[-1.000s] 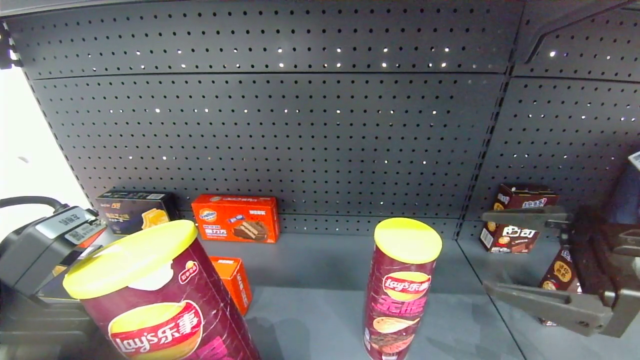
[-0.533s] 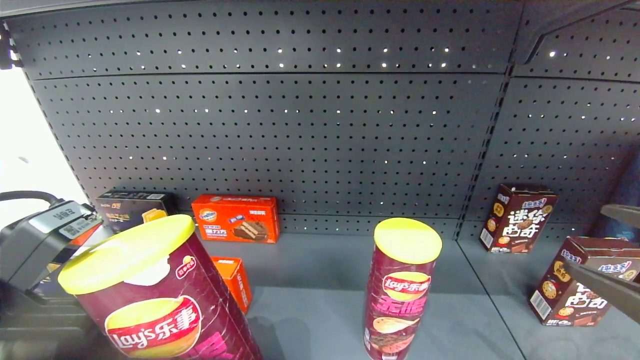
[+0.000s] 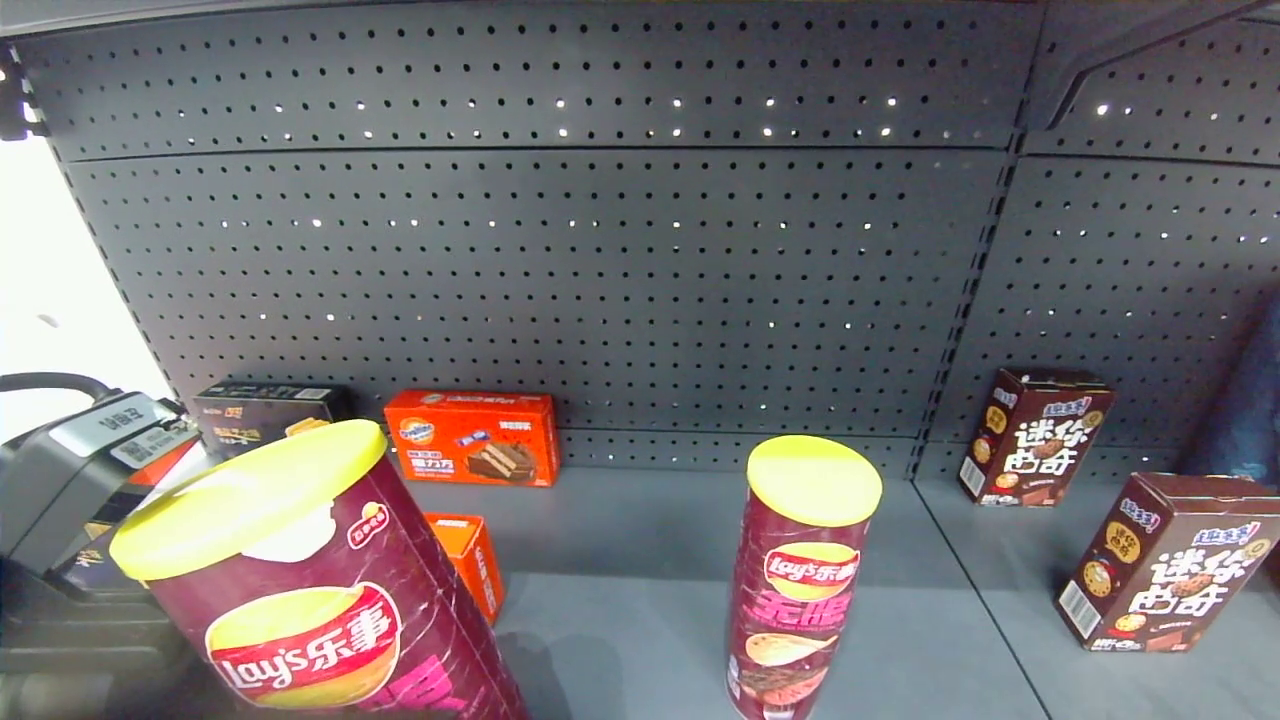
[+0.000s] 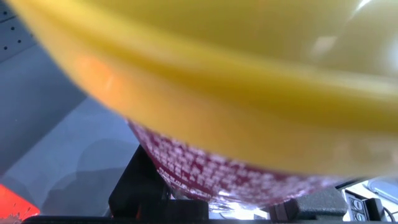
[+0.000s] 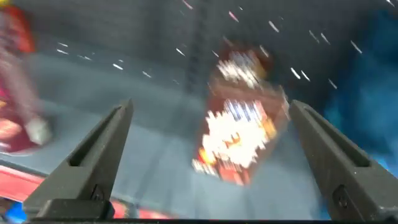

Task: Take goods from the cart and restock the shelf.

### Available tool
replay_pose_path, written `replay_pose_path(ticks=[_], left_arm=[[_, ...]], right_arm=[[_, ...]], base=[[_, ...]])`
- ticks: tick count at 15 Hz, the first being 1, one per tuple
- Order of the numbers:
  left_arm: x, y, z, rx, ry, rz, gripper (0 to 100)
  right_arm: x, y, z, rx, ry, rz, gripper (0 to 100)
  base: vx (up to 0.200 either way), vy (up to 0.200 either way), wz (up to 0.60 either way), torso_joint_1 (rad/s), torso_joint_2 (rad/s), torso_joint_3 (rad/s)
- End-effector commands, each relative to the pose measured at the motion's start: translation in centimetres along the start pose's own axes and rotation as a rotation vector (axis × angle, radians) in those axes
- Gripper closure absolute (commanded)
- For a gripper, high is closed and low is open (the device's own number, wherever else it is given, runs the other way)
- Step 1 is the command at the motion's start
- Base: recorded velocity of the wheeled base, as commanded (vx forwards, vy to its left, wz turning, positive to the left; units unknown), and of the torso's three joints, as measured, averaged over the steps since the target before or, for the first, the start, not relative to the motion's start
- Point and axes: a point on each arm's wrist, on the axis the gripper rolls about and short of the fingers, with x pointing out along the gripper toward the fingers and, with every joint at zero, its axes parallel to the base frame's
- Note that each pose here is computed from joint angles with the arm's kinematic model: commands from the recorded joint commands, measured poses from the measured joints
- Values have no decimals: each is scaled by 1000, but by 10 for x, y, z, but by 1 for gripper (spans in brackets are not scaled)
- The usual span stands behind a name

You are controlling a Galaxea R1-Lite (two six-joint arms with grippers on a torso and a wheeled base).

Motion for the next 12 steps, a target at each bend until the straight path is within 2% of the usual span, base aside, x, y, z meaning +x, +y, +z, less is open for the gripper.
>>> replay_pose_path(ticks=[1, 2, 5, 8, 12], left_arm=[[1, 0, 0, -2, 2, -1, 100], [1, 0, 1, 1, -1, -1, 100], [1, 1, 3, 4, -2, -3, 100], [2, 2, 4, 4, -2, -4, 100], [4, 4, 7, 14, -5, 5, 100]], right_arm=[[-21, 3, -29, 10, -6, -114, 0], [-32, 6, -40, 9, 10, -163, 0], [-52, 14, -72, 31, 48, -200, 0], [-49, 16, -82, 71, 70, -199, 0], [-46, 18, -84, 74, 30, -99, 0]], base=[[0, 0, 0, 0, 0, 0], [0, 0, 0, 0, 0, 0], [0, 0, 0, 0, 0, 0], [0, 0, 0, 0, 0, 0], [0, 0, 0, 0, 0, 0]])
